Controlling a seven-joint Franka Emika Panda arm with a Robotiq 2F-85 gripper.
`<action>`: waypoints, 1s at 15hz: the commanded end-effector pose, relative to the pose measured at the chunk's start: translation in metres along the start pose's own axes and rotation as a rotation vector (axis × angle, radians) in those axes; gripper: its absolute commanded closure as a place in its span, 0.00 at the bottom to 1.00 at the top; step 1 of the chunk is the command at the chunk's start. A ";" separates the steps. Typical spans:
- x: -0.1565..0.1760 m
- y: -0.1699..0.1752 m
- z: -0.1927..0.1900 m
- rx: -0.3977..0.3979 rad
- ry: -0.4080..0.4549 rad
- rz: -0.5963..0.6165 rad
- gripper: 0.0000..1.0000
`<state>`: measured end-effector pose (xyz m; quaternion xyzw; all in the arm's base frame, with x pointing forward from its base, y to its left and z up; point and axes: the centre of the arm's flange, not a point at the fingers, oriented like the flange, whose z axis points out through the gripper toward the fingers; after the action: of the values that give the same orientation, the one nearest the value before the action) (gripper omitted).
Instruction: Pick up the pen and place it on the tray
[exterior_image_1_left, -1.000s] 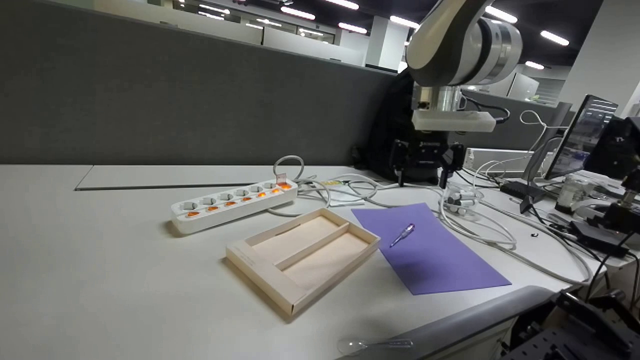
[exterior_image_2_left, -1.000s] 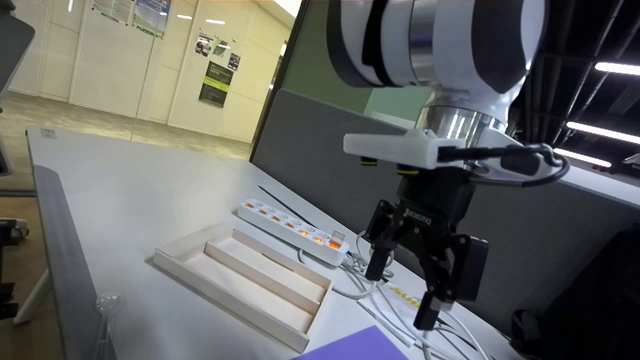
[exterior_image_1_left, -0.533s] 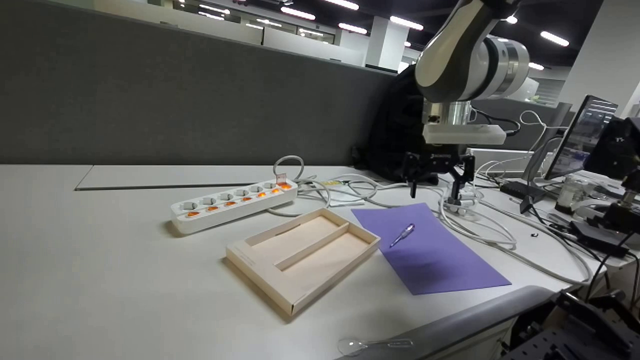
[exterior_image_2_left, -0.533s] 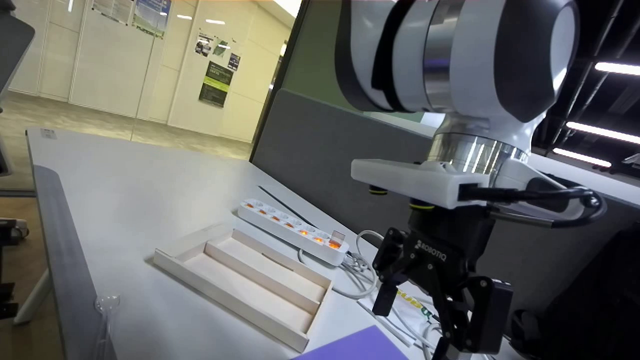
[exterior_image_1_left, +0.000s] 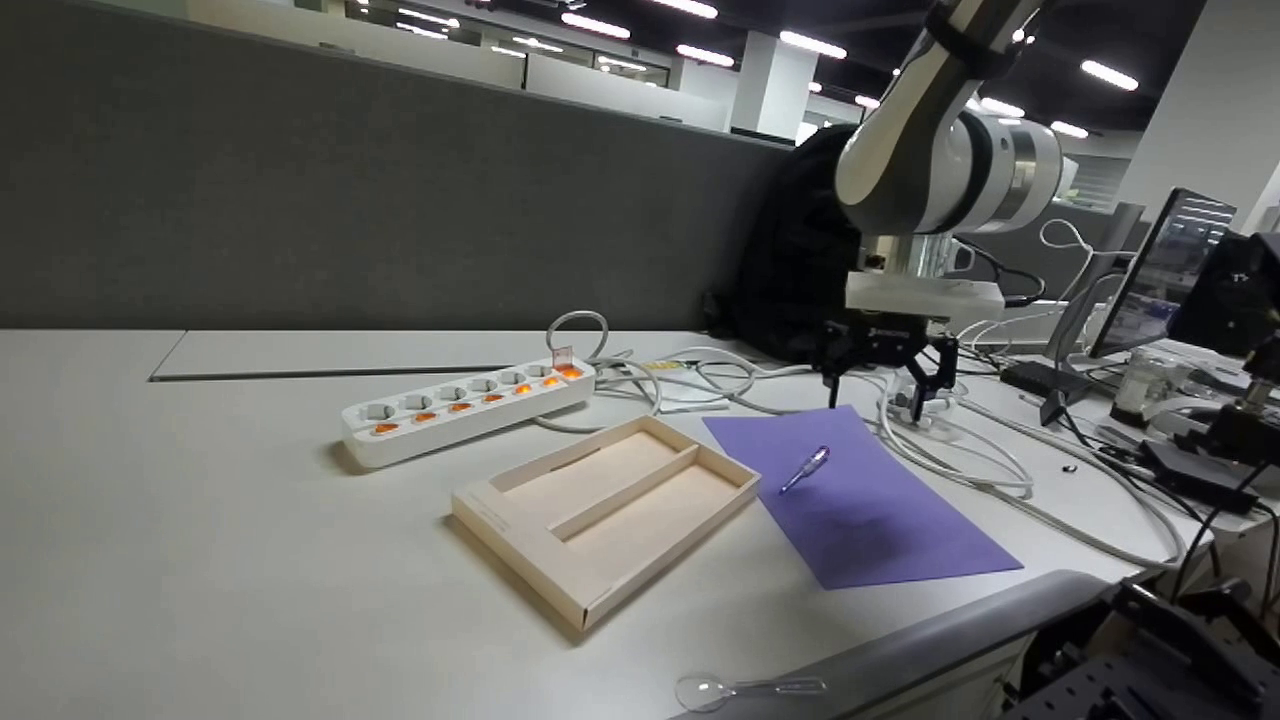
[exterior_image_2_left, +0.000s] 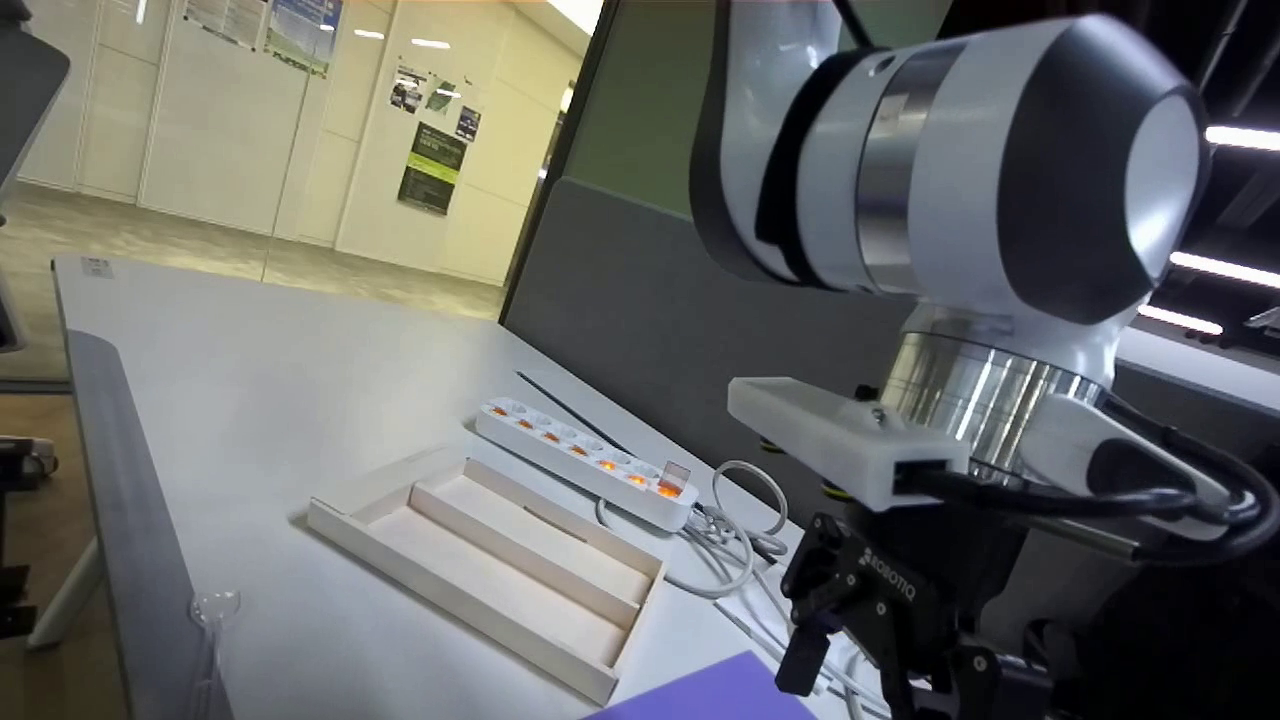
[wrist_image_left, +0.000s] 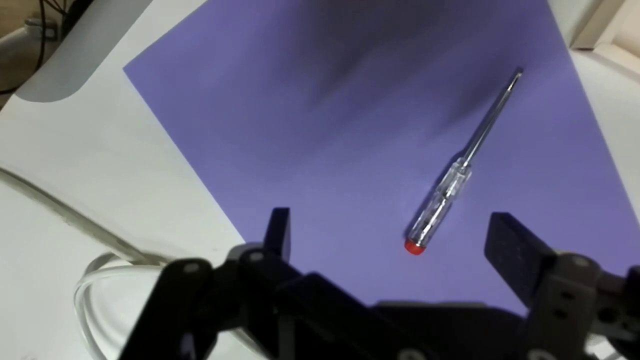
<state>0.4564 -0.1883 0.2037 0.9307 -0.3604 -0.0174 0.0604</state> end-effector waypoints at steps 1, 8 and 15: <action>0.018 -0.004 0.019 0.006 -0.003 0.109 0.00; 0.035 -0.013 0.042 -0.008 0.005 0.184 0.00; 0.040 -0.022 0.074 -0.062 0.084 0.239 0.00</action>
<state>0.4871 -0.2088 0.1422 0.8913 -0.4453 0.0042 0.0853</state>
